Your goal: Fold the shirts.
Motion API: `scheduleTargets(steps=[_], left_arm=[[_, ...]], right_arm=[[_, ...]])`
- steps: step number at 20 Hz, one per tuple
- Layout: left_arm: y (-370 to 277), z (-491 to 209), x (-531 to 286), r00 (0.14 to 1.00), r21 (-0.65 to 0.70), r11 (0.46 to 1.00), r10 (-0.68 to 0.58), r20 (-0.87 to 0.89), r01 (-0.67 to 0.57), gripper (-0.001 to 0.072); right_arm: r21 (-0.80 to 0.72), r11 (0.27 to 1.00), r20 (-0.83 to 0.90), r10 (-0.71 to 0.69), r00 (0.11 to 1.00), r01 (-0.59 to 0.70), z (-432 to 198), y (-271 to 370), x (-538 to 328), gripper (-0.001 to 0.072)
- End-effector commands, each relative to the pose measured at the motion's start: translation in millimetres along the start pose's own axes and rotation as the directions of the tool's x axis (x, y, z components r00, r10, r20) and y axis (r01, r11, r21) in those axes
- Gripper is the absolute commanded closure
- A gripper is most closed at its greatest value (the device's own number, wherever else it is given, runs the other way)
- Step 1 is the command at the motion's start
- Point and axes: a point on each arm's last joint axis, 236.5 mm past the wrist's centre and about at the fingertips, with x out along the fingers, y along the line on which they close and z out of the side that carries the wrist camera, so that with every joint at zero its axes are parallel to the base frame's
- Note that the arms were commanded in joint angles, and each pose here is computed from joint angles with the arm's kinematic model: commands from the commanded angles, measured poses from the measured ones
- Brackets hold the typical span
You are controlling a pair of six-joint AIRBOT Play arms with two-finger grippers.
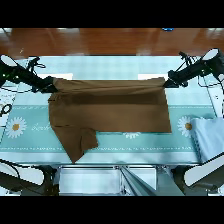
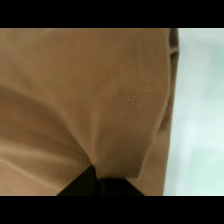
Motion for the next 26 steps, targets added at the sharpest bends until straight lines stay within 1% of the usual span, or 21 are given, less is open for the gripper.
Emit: scheduleTargets(steps=[1,7,8,9,10,12,15,18,20,22,24,26], left_arm=[[4,-13,8,0.999,-0.013,1.0,-0.002,-0.041,0.001,0.0688],[4,-14,8,0.999,-0.017,1.0,-0.003,-0.046,0.002,0.0687],[3,-16,8,0.998,-0.034,0.999,-0.005,-0.055,0.003,0.0623],[3,-19,7,0.998,-0.049,0.999,-0.008,-0.068,0.005,0.041],[2,-23,6,0.997,-0.06,0.998,-0.009,-0.081,0.004,0.0206],[3,-24,-5,0.997,-0.085,0.996,-0.011,-0.073,0.005,0.0199],[10,-31,-37,1.0,-0.108,0.994,-0.002,-0.011,0.001,0.0199],[45,-74,-57,0.999,-0.223,0.975,0.03,0.035,-0.022,0.0199],[67,-112,-56,0.996,-0.352,0.936,0.024,0.088,0.008,0.0199],[74,-150,-40,0.99,-0.452,0.889,-0.01,0.142,0.073,0.0199],[74,-181,-17,0.981,-0.548,0.825,-0.037,0.191,0.138,0.0199],[58,-200,1,0.976,-0.532,0.825,-0.102,0.191,0.19,0.0199]], right_arm=[[0.017,1.0,-0.038,-0.008,0.999,0.008,-10,-6,0,0.0687],[0.041,0.999,-0.065,-0.004,0.998,0.007,-13,-9,10,0.0686],[0.062,0.998,-0.066,-0.004,0.998,0.008,-14,-9,10,0.0636],[0.089,0.996,-0.068,-0.007,0.998,0.013,-14,-10,10,0.0422],[0.098,0.995,-0.074,-0.002,0.997,0.009,-16,-9,7,0.0303],[0.134,0.991,-0.054,0.009,0.999,-0.002,-17,-9,-10,0.0298],[0.147,0.989,0.085,-0.017,0.996,0.004,-13,-13,-57,0.0298],[0.218,0.976,0.208,-0.059,0.976,0.013,-46,-34,-77,0.0298],[0.258,0.965,0.263,-0.03,0.964,-0.041,-86,-38,-65,0.0298],[0.274,0.954,0.319,0.03,0.947,-0.123,-125,-28,-46,0.0299],[0.317,0.933,0.358,0.046,0.933,-0.168,-155,-19,-29,0.0299],[0.315,0.927,0.369,0.077,0.926,-0.202,-175,-8,-20,0.0299]])
